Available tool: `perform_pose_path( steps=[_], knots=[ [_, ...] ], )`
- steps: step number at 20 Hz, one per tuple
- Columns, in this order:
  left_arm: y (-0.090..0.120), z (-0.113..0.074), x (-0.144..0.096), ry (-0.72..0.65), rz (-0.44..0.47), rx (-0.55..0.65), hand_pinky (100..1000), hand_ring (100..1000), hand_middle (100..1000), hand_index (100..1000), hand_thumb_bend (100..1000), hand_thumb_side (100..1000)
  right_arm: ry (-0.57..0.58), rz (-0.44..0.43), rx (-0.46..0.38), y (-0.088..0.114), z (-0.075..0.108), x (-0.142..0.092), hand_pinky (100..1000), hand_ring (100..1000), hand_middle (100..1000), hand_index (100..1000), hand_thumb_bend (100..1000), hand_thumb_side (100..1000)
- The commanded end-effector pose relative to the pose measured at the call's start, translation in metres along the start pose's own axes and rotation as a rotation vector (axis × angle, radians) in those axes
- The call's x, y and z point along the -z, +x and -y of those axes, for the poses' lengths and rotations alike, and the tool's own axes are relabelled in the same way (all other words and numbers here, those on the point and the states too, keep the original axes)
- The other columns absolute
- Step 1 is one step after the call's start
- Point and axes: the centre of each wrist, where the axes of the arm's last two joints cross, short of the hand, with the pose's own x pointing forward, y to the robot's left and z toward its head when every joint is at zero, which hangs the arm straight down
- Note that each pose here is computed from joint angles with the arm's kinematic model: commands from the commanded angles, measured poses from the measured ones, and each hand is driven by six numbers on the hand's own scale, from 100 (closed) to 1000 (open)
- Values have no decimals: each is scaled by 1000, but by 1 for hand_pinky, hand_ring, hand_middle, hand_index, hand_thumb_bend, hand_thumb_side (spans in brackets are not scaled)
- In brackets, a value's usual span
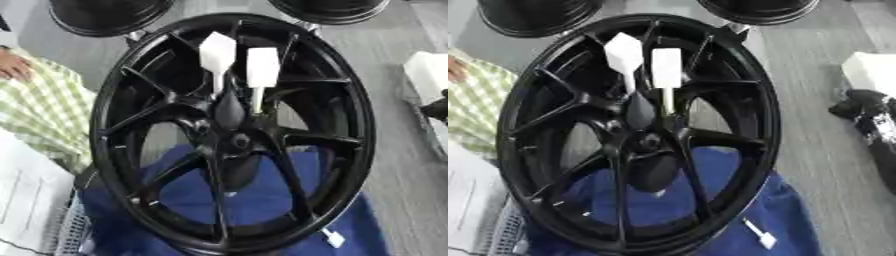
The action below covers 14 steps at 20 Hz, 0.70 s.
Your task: Pull the pin out of the wheel hub.
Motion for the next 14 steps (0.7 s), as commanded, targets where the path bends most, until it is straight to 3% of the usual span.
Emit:
perform_pose_path(
  steps=[1, 4, 8, 14],
  knots=[
    [12, -8, 9, -32, 43, 40, 803, 495, 510, 738, 293, 588, 15, 22, -24, 9, 5, 4, 838, 709, 616, 760, 100, 654],
    [26, -14, 30, -149, 100, 137, 803, 507, 523, 748, 274, 571, 15, 14, -33, 9, 6, 1, 838, 707, 615, 760, 100, 654],
    [52, -25, 67, -491, 158, 419, 798, 557, 564, 770, 293, 590, 21, 7, -44, 9, 7, -1, 838, 706, 615, 759, 100, 654],
    [77, -41, 104, -910, 125, 751, 793, 646, 619, 783, 340, 595, 29, -4, -64, 9, 8, -4, 837, 704, 613, 758, 100, 655]
  ],
)
